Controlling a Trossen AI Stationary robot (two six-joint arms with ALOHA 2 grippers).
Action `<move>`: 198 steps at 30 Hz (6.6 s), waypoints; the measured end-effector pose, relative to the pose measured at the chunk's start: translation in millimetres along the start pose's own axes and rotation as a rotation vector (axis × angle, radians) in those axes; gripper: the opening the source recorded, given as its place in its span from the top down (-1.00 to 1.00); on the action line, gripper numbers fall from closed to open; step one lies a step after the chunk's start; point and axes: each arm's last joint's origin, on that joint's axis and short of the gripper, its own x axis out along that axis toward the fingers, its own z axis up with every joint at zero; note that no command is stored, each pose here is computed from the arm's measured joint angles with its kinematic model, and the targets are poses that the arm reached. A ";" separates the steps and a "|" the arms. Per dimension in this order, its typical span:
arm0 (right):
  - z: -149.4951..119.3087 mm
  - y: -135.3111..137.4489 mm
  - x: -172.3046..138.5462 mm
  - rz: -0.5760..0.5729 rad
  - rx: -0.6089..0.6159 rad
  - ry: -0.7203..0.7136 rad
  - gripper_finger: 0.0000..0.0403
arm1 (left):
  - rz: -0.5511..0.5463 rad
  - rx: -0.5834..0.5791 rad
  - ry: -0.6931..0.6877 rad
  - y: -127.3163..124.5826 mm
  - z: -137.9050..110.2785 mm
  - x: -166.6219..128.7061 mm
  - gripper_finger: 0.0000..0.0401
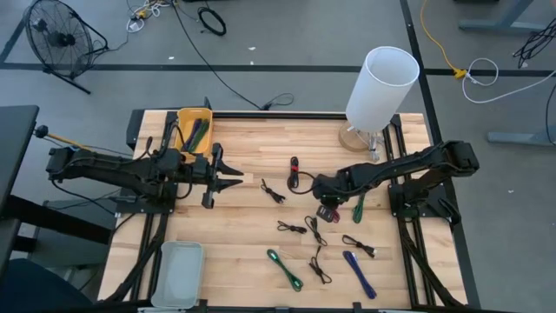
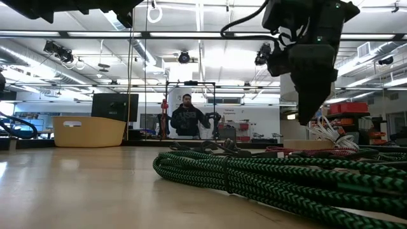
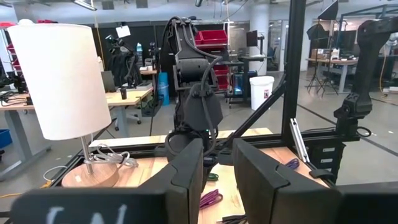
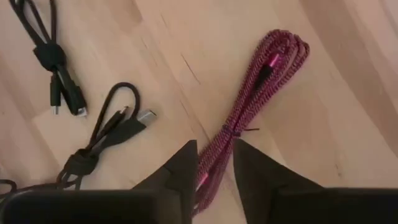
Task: Pick & Place USB Port
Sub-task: Put the pink charger cable into the yellow bin
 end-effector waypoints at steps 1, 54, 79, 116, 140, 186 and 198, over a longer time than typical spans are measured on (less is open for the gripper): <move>0.4 0.4 0.5 0.003 0.011 -0.001 0.41 | 0.000 0.000 0.000 0.0 0.0 0.0 0.53; 21.2 15.9 -30.5 0.199 -0.122 -0.271 0.95 | 0.000 0.000 -0.007 0.0 0.8 0.1 0.53; 93.0 74.2 -111.8 0.345 -0.562 -1.316 0.95 | 0.002 0.001 -0.074 0.3 7.3 -0.2 0.53; 134.4 65.8 -44.4 0.363 -0.488 -1.377 0.95 | 0.003 0.001 -0.095 0.3 9.3 -0.3 0.53; 128.8 73.6 -42.3 0.390 -0.483 -1.338 0.97 | 0.042 -0.001 -0.099 1.4 9.8 -0.4 0.53; 131.5 68.8 -40.7 0.364 -0.494 -1.329 0.54 | 0.328 -0.034 0.057 11.2 4.0 -20.3 0.98; 131.3 68.9 -40.1 0.364 -0.497 -1.322 0.53 | 0.977 -0.026 0.312 49.4 -11.5 -73.2 0.98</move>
